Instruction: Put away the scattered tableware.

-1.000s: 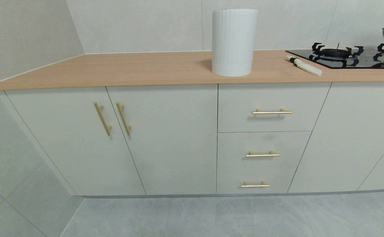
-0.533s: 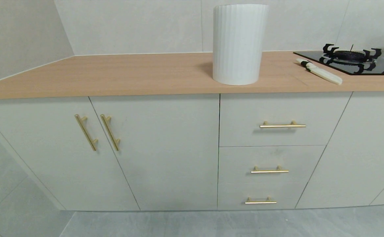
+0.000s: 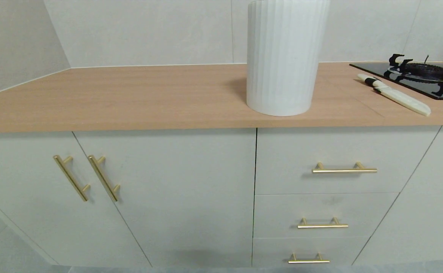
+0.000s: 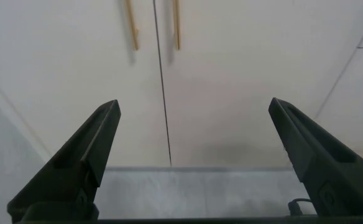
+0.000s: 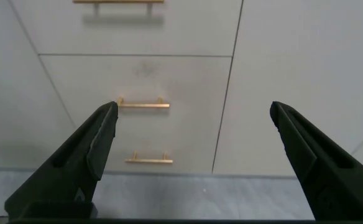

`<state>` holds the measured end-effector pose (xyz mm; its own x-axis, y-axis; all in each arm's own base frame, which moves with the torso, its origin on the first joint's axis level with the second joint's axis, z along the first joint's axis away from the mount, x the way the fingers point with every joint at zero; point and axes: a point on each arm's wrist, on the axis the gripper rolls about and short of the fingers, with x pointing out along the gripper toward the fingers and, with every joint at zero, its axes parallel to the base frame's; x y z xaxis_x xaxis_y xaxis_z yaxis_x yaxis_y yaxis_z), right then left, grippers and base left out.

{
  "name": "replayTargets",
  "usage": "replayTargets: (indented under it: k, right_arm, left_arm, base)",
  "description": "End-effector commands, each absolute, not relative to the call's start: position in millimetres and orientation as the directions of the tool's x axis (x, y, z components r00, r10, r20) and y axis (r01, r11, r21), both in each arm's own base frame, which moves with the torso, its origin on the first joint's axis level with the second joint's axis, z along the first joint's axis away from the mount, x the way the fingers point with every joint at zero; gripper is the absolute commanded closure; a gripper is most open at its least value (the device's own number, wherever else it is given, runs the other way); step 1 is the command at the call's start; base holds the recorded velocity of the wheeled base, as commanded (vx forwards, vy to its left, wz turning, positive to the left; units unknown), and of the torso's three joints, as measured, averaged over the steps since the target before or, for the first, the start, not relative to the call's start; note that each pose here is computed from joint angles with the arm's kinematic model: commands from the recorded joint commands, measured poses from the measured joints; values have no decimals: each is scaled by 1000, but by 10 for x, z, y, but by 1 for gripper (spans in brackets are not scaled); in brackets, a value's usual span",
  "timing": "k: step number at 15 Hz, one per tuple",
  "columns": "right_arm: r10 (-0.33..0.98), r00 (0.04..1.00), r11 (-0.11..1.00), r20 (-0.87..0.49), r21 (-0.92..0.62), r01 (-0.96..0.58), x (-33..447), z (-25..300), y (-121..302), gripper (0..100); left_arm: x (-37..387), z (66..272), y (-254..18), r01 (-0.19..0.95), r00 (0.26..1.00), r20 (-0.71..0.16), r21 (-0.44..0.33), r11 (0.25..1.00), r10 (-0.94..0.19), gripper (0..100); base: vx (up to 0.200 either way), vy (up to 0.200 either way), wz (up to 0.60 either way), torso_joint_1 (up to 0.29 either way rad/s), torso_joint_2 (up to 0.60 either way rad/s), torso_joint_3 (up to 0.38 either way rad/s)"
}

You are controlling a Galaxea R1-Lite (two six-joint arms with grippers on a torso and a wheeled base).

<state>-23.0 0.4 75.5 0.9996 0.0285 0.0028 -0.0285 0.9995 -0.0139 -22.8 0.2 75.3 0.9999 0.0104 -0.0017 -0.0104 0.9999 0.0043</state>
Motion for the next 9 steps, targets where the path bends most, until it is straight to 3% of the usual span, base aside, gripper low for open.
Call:
replayTargets:
  k: [1, 3, 9]
  right_arm:
    - [29, 1000, 999, 2, -15, -29, -228, 756, 4, 0]
    - [29, 1000, 1000, 0, -12, -29, -228, 755, 4, 0]
    - [29, 1000, 1000, 2, -12, -29, -228, 756, 4, 0]
  left_arm:
    - [-228, 753, 2, -11, 1000, -2, 3, 1000, 11, 0]
    - [-228, 753, 2, -11, 1000, -2, 5, 1000, 11, 0]
    - [-228, 753, 2, -11, 1000, -2, 3, 1000, 11, 0]
  base:
    - [200, 0, 0, -2, 2, -7]
    - [200, 0, 0, 5, 5, 2]
    - [0, 0, 0, 0, 0, 0]
